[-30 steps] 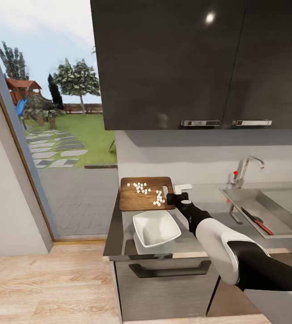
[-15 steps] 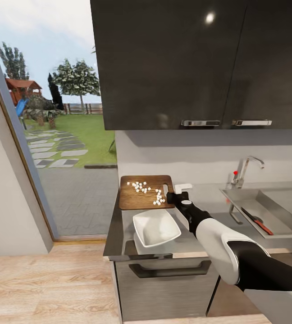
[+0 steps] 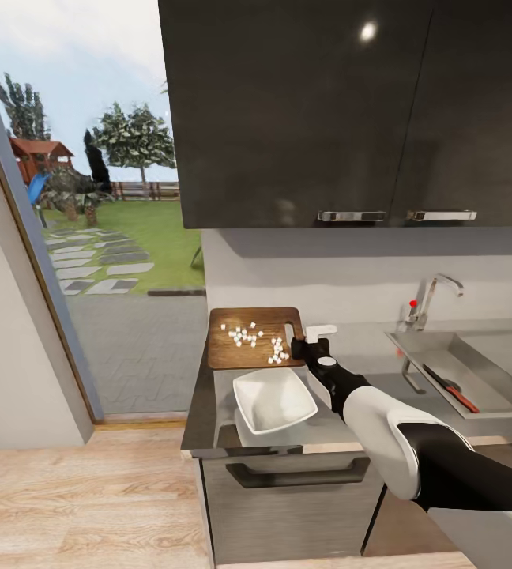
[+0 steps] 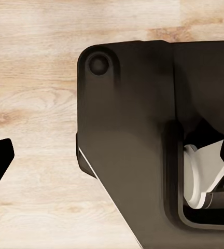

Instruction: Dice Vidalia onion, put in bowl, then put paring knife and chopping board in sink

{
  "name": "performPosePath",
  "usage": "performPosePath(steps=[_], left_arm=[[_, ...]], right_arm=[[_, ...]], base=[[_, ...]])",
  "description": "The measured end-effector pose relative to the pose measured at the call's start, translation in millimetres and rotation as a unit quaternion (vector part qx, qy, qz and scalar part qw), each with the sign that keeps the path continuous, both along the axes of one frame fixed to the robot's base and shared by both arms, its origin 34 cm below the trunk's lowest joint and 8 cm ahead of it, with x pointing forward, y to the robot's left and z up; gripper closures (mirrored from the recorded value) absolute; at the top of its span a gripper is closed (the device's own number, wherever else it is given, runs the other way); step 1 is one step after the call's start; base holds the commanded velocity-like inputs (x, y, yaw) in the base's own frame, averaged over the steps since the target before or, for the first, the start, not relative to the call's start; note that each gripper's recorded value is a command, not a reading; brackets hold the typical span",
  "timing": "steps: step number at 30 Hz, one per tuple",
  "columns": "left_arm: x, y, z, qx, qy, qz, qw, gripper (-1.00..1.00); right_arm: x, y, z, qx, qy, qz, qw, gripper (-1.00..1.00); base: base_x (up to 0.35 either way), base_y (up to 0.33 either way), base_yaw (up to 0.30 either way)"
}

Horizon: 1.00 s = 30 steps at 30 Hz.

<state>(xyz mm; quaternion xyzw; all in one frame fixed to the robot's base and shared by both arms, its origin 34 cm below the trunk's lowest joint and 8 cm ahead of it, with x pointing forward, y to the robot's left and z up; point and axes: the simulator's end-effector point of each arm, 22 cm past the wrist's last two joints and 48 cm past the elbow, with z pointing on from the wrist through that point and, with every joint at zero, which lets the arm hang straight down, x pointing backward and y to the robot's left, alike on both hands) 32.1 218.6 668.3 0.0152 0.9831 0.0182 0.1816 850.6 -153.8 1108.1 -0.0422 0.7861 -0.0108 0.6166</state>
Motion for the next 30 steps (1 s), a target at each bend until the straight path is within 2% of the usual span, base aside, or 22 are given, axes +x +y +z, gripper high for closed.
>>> performPosePath(steps=[10, 14, 17, 30], left_arm=[[-0.4, -1.0, 0.0, -0.001, 0.001, 0.000, 1.0000, -1.00], [0.1, -1.0, 0.0, -0.001, 0.000, 0.000, 1.0000, -1.00], [0.0, -1.0, 0.0, -0.001, 0.000, 0.000, 1.0000, -1.00], [0.0, -1.0, 0.0, -0.001, 0.000, 0.000, 1.0000, -1.00]], right_arm=[[-0.5, -0.5, -1.7, -0.002, 0.005, -0.003, 1.0000, 1.00], [-5.0, 1.5, -16.0, -0.011, 0.039, -0.002, 0.9992, 1.00], [-6.6, 2.3, -19.8, -0.012, 0.050, -0.002, 0.9987, 1.00], [-6.8, 2.7, -20.2, -0.012, 0.051, -0.002, 0.9986, 1.00]], base=[[0.000, -0.111, 0.000], [0.000, -0.010, 0.000], [0.000, -0.001, 0.000], [0.000, 0.000, 0.000]])
